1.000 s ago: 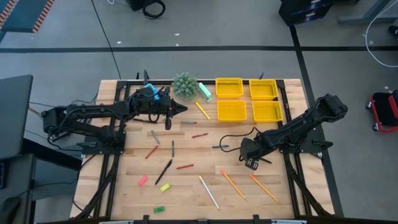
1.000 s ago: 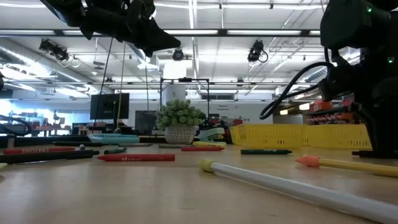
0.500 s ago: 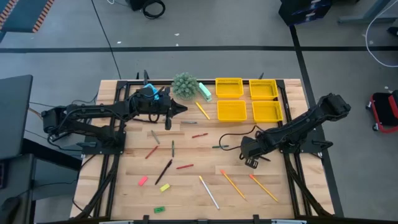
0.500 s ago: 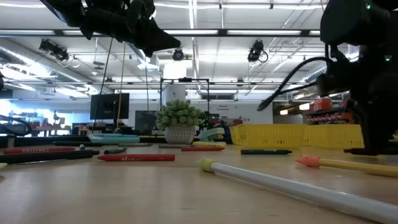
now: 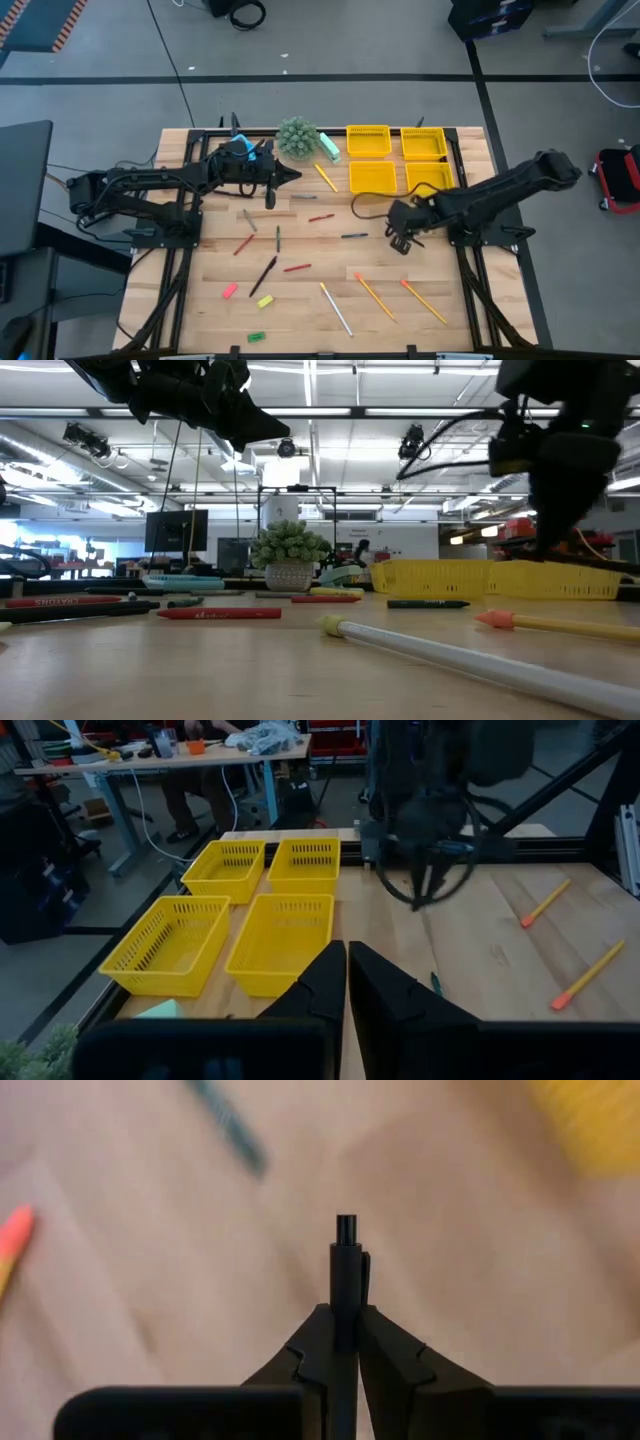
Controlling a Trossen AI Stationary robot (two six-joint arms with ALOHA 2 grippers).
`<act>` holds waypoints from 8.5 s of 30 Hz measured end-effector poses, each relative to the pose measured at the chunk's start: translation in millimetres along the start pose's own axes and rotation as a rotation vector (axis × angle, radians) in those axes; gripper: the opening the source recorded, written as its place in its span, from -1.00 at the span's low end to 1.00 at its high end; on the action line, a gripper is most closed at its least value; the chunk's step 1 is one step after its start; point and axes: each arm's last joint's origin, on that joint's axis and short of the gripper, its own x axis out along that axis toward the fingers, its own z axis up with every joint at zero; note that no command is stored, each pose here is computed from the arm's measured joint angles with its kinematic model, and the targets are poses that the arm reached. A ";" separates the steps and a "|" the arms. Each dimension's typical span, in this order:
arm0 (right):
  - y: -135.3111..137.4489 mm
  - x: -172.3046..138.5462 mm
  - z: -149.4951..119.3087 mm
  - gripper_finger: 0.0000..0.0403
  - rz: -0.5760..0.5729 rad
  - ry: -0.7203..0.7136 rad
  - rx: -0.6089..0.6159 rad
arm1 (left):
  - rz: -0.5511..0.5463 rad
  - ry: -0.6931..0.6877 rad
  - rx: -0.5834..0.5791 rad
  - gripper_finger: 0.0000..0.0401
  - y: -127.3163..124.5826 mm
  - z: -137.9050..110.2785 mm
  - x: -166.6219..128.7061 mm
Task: Sort crayons/erasers/pens/pencils in bins
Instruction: Put the bottom right black pen into the top right yellow bin, then put the right green crayon into the bottom left yellow bin
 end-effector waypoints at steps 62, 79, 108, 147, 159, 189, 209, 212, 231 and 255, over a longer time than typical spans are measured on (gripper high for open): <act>-269.3 -2.1 91.7 -0.78 -0.512 -0.045 0.097 | -0.078 0.142 -0.072 -0.91 -23.8 -11.4 2.0; -270.5 -2.1 88.5 -0.77 -0.485 -0.049 0.174 | -0.092 0.138 -0.062 -0.89 -27.7 -10.6 2.4; -267.3 -1.9 89.1 -0.42 -0.467 -0.080 0.305 | -0.093 0.149 -0.063 -0.93 -27.7 -11.7 2.2; 40.7 -0.7 95.8 -0.53 0.094 -0.161 -0.237 | 0.022 0.124 0.032 -0.91 -7.0 -10.4 -0.3; 83.5 42.2 115.0 -0.53 0.047 0.143 -0.346 | 0.094 0.047 0.031 -0.87 4.0 10.0 -33.6; 75.7 100.9 111.7 -0.53 0.033 0.290 -0.418 | 0.002 0.186 -0.025 -0.89 -16.6 2.0 -45.5; 75.4 100.5 111.2 -0.77 0.031 0.295 -0.421 | 0.002 0.186 -0.021 -0.87 -16.6 2.0 -45.6; 75.2 100.1 111.0 -0.78 0.029 0.297 -0.423 | 0.002 0.191 -0.022 -0.89 -16.7 1.6 -45.6; 27.7 7.3 147.2 -0.79 -0.078 0.162 -0.369 | 0.000 0.209 -0.024 -0.91 -16.8 -0.2 -45.9; -81.4 55.7 177.3 -0.79 -0.168 0.347 -0.311 | 0.001 0.217 -0.031 -0.92 -16.7 -0.9 -46.1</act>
